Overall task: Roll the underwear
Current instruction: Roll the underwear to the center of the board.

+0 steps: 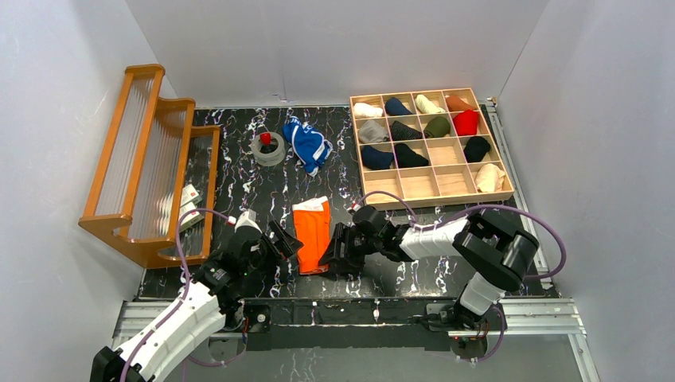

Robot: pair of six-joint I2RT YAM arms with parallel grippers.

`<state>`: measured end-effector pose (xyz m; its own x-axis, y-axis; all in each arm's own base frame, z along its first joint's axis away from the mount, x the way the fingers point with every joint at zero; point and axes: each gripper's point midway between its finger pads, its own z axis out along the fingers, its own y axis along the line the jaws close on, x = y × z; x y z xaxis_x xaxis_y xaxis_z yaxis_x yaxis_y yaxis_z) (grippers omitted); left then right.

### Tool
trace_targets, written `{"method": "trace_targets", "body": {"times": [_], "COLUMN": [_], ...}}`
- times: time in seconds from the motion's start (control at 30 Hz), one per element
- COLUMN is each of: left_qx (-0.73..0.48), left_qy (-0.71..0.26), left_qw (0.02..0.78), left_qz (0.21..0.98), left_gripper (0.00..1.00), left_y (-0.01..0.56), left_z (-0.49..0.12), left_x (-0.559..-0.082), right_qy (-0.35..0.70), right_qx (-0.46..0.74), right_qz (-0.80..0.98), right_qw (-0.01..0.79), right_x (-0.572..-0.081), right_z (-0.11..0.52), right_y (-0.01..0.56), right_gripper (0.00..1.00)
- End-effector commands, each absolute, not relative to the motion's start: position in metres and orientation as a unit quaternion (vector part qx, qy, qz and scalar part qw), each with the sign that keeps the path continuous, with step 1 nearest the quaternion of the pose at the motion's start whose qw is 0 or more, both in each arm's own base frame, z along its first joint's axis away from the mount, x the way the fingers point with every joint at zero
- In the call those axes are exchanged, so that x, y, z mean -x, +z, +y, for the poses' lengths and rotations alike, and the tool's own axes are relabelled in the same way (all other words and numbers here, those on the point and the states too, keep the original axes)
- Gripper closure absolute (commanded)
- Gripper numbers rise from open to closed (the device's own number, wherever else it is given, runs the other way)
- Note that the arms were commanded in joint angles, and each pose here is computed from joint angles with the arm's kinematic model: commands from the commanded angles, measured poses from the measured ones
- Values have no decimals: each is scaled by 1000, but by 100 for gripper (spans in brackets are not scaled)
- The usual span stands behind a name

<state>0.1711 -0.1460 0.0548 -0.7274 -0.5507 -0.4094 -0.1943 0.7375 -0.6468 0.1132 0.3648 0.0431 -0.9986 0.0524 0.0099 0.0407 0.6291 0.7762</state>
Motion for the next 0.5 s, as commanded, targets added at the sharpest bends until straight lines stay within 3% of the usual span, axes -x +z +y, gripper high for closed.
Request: {"method": "trace_targets", "body": {"times": [0.0, 0.47], "left_qx": [200, 189], "left_qy": [-308, -302], "left_qw": [294, 266], "left_qz": [882, 896], "left_gripper": [3, 7], "left_y": [59, 51], "left_z": [-152, -155], "left_x": [-168, -160], "right_qy": [415, 389], "right_qx": [-61, -87], "right_qz": [907, 916], "right_qw": [28, 41], "right_x": [-129, -144], "right_z": [370, 363], "right_y": [32, 15], "right_gripper": [32, 45]}}
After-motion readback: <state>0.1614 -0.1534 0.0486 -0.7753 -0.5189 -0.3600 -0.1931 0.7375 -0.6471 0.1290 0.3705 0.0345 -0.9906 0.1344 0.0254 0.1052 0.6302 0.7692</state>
